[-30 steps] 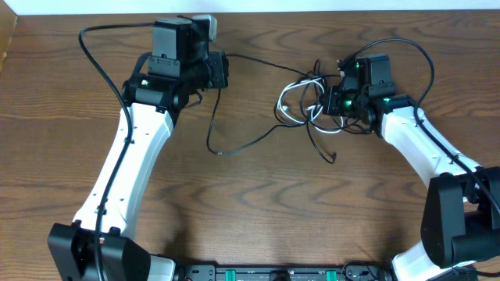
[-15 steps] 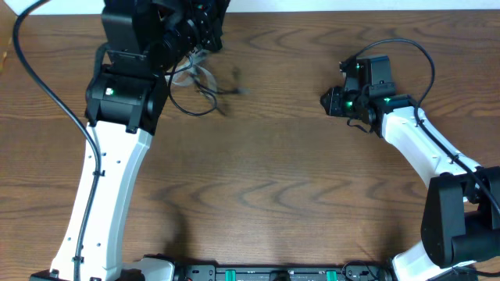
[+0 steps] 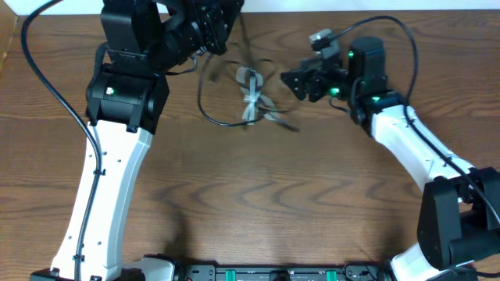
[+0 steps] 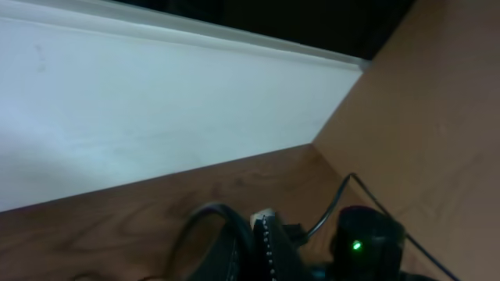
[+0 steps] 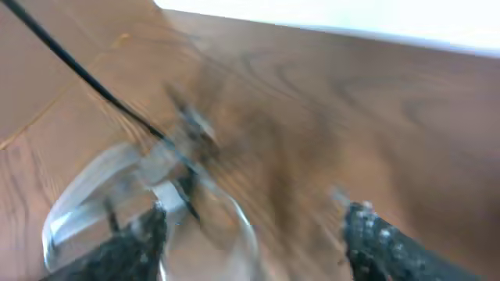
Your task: Untangle cables
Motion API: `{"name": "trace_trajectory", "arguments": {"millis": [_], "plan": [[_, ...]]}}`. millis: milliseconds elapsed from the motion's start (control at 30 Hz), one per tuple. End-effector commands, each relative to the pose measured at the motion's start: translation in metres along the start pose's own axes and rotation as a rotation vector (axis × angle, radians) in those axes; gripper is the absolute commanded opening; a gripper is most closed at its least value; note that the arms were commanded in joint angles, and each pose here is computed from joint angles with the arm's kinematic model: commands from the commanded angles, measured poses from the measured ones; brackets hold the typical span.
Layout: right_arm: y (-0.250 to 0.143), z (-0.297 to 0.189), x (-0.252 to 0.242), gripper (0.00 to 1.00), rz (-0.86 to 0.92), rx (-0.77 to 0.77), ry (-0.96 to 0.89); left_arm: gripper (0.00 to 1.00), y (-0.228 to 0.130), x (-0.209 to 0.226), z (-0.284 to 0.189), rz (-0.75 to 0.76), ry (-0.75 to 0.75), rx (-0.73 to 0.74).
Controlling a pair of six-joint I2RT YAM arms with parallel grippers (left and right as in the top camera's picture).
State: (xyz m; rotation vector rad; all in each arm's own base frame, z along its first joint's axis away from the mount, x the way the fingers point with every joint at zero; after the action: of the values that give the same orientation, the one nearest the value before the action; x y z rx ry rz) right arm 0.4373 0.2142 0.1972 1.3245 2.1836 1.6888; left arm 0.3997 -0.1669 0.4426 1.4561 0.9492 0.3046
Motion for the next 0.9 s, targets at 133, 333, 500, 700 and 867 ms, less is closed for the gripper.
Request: {"name": "trace_trajectory", "arguments": {"millis": [133,333,500,700,867], "plan": [[0.003,0.023,0.032,0.73,-0.119,-0.016,-0.019,0.08,0.006,-0.025,-0.005,-0.019,-0.137,0.007],[0.002,0.025,0.034,0.57,-0.010,-0.014,-0.032,0.08,0.006,-0.027,-0.006,-0.028,-0.152,0.010],[0.001,0.026,0.037,0.46,0.061,-0.013,-0.025,0.08,0.006,-0.027,-0.006,-0.036,-0.152,0.011],[0.000,0.028,0.041,0.46,0.271,-0.013,-0.019,0.08,0.006,-0.027,-0.006,-0.038,-0.151,0.011],[0.000,0.027,0.040,0.52,0.524,-0.016,-0.017,0.08,0.005,-0.025,-0.005,-0.039,-0.144,0.014]]}}
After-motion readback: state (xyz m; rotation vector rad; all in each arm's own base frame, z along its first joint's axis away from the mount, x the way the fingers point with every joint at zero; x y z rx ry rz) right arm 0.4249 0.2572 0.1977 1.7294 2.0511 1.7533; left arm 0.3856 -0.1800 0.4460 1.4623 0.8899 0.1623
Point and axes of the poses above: each gripper's point midway between its finger pads, its own z axis out along the fingers, its own x axis along the line the jaws close on, y = z × x, the point moved 2 cm from there along -z, back along the fingers, and after that the axes turned 4 degrees about z, right-handed, at the moved point
